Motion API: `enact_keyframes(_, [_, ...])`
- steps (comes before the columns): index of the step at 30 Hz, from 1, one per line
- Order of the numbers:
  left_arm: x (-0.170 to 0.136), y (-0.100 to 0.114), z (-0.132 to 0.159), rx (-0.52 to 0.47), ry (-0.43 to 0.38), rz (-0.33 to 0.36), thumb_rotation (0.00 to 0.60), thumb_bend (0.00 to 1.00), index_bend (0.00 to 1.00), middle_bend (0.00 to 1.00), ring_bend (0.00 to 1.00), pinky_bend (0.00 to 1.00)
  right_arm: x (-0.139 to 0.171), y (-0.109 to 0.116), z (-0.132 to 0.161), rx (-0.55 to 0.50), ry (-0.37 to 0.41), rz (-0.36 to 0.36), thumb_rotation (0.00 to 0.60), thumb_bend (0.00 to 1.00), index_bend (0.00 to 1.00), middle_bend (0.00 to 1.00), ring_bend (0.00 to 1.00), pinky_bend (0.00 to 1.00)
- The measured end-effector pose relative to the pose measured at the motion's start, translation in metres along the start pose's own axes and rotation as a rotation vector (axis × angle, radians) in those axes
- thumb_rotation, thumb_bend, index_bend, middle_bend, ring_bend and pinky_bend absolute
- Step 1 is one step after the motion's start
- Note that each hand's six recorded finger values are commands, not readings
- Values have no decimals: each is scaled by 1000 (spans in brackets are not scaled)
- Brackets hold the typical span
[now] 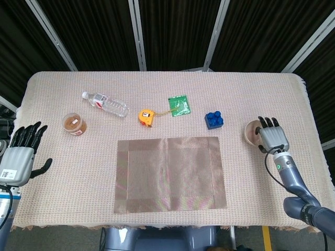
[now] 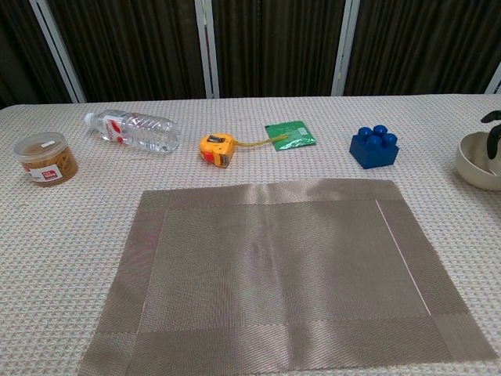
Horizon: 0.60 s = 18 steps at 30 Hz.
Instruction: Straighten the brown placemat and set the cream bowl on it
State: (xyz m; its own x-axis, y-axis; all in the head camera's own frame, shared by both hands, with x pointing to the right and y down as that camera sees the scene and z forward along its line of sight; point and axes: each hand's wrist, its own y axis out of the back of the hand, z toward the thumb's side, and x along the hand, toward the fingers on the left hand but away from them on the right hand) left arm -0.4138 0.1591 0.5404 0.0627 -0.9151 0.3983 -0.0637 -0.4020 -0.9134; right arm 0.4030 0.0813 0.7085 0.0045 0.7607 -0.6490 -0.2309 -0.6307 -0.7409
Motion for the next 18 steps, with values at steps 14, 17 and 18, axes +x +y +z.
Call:
enact_keyframes(14, [0,-1,0,0,-2,-4,600,336,0,0,0,0,3,-8,5,-8,21,14,600,248,383,0,0,0])
enact_keyframes(17, [0,0,0,1,-1,-3,600,336,0,0,0,0,5,-8,7,-11,27,10,600,248,387,0,0,0])
enact_keyframes(18, [0,-1,0,1,-1,-3,600,336,0,0,0,0,6,-7,7,-12,30,7,600,248,388,0,0,0])
